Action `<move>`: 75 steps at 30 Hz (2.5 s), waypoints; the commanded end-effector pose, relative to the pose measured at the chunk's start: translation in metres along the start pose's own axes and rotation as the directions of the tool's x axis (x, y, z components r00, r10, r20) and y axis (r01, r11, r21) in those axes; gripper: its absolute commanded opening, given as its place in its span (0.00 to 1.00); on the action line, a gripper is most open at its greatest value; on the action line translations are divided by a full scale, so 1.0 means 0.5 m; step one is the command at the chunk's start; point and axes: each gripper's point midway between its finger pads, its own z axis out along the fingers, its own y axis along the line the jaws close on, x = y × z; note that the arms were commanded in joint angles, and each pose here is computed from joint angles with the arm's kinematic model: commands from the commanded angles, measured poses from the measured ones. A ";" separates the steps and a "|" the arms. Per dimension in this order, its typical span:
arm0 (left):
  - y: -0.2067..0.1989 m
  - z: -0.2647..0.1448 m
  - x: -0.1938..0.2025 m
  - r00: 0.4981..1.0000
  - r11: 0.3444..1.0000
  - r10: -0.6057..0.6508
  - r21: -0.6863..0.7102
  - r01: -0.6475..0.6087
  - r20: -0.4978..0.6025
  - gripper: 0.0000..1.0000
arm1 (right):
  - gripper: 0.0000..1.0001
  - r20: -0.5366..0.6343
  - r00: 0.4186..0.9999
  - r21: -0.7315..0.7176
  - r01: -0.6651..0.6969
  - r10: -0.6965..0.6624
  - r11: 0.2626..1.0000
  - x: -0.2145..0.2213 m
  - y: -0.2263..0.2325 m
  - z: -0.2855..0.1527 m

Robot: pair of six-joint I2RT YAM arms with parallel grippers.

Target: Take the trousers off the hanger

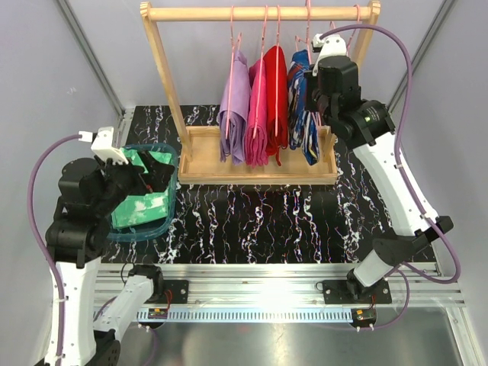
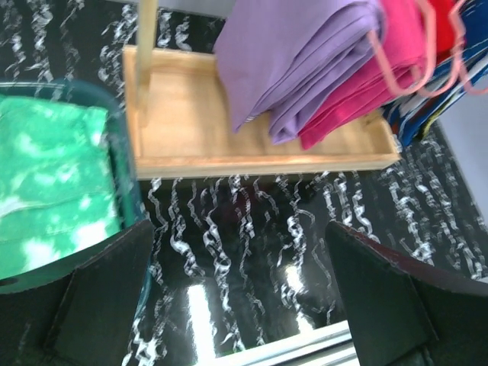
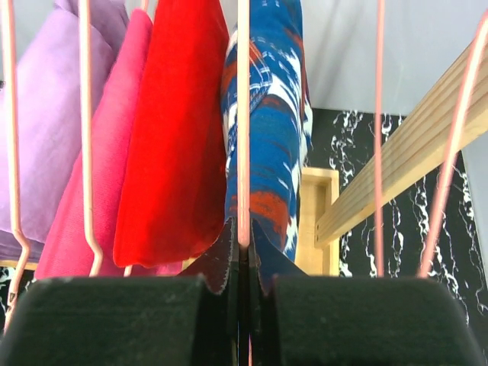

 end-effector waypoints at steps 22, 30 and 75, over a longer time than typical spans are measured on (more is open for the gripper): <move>-0.300 0.020 -0.201 0.915 0.894 0.110 0.365 -0.262 0.387 0.99 | 0.00 0.380 0.876 -0.243 -0.216 0.298 0.946 -0.256 -0.069 -0.331; -0.515 0.064 -0.099 0.875 0.831 0.277 0.358 -0.425 0.396 0.99 | 0.00 0.252 0.902 -0.320 -0.263 0.349 0.910 -0.134 -0.093 -0.443; -0.857 0.115 0.037 0.762 0.780 0.416 0.237 -0.580 0.496 0.00 | 0.00 0.172 0.915 -0.356 -0.287 0.364 0.889 -0.005 -0.133 -0.551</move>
